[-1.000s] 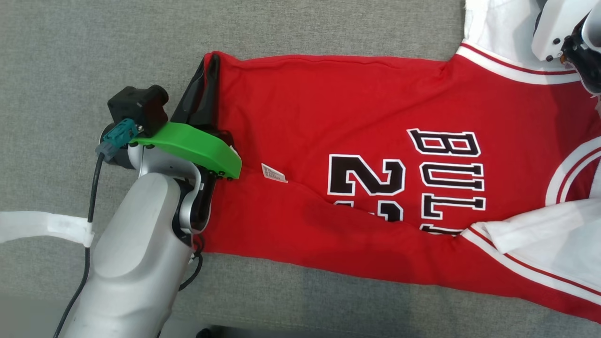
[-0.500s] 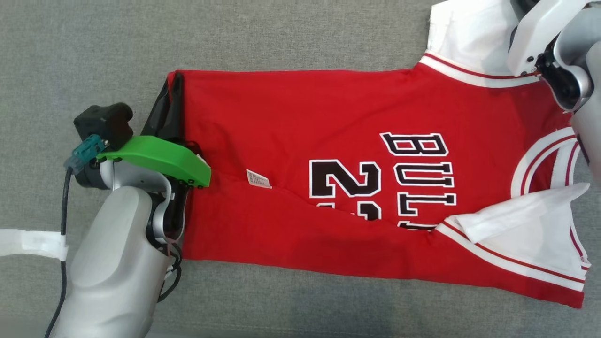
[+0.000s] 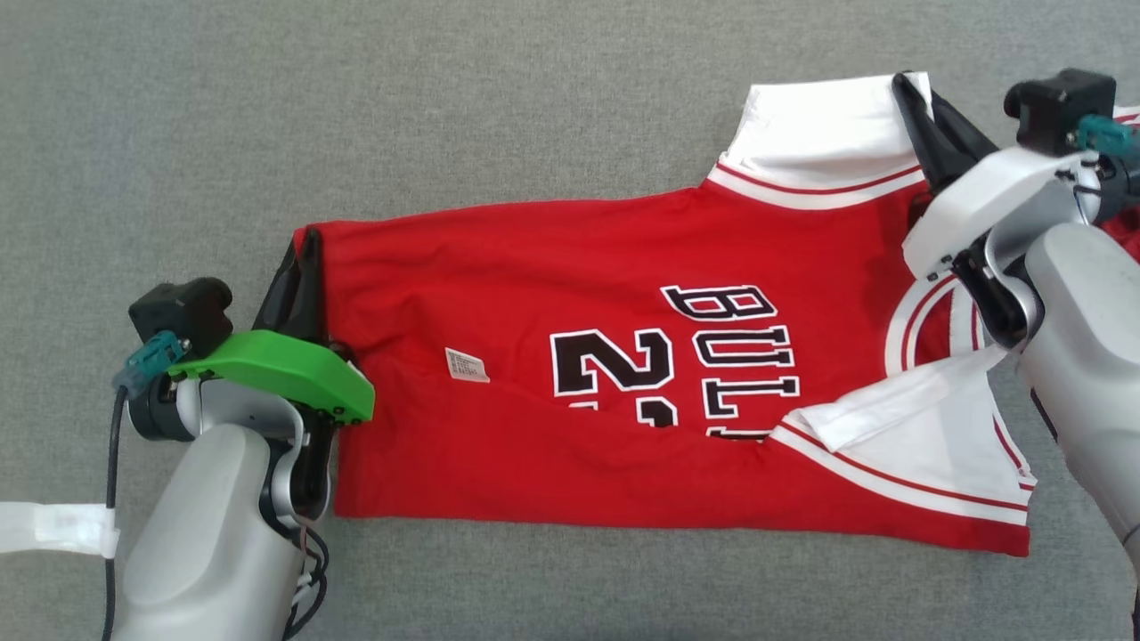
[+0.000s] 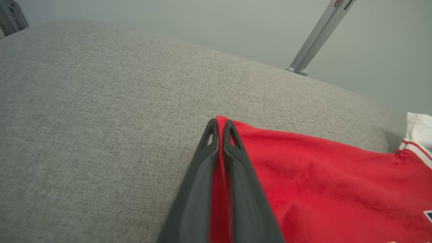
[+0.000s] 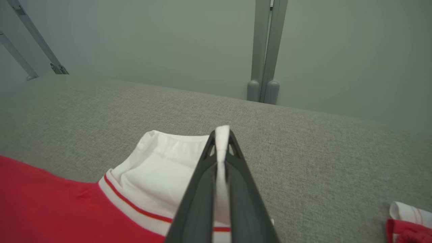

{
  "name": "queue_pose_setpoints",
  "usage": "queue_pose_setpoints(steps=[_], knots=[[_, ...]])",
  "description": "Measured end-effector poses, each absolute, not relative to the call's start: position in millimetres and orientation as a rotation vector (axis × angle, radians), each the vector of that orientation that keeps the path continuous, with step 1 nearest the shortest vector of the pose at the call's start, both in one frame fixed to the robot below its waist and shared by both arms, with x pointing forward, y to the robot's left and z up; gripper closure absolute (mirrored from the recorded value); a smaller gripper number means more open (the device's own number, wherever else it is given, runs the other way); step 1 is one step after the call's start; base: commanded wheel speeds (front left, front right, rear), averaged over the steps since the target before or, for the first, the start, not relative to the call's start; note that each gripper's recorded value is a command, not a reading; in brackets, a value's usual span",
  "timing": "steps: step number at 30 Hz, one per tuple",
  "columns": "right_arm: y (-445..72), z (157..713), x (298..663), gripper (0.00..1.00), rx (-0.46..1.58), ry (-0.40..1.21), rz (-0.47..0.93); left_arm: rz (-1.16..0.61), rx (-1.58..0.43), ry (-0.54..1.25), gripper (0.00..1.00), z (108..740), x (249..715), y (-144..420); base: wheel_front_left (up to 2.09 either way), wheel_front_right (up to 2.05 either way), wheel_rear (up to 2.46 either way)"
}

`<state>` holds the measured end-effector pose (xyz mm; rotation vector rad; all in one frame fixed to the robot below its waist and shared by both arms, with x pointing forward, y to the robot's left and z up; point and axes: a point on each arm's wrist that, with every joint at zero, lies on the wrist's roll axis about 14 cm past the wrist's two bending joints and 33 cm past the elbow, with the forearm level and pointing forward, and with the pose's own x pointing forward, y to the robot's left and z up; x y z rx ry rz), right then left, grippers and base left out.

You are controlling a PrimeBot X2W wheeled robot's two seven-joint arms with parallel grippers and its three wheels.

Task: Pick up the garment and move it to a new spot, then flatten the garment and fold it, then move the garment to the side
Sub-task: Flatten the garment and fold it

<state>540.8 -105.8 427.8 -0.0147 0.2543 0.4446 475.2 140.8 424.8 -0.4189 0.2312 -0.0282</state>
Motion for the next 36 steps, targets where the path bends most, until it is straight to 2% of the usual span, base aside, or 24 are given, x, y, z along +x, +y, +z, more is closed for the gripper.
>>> queue_pose_setpoints(steps=[4, 13, 20, 36], knots=[[-117.5, 446.1, 523.2, 1.0, 0.028, 0.164, 0.411, -0.049, -0.431, 0.226, 1.0, 432.2, 462.8, 133.7, 0.0, 0.0, 0.0], [-136.7, 457.2, 470.8, 1.0, 0.059, 0.162, 0.37, -0.066, -0.464, 0.191, 1.0, 451.9, 429.2, 129.0, 0.0, 0.0, 0.0], [-138.4, 465.1, 442.0, 1.0, 0.103, 0.137, 0.362, -0.035, -0.502, 0.257, 1.0, 435.2, 396.6, 130.1, 0.0, 0.0, 0.0], [-140.7, 419.0, 379.4, 1.0, 0.1, 0.268, 0.358, -0.025, -0.497, 0.393, 1.0, 401.9, 370.4, 125.9, 0.0, 0.0, 0.0]])
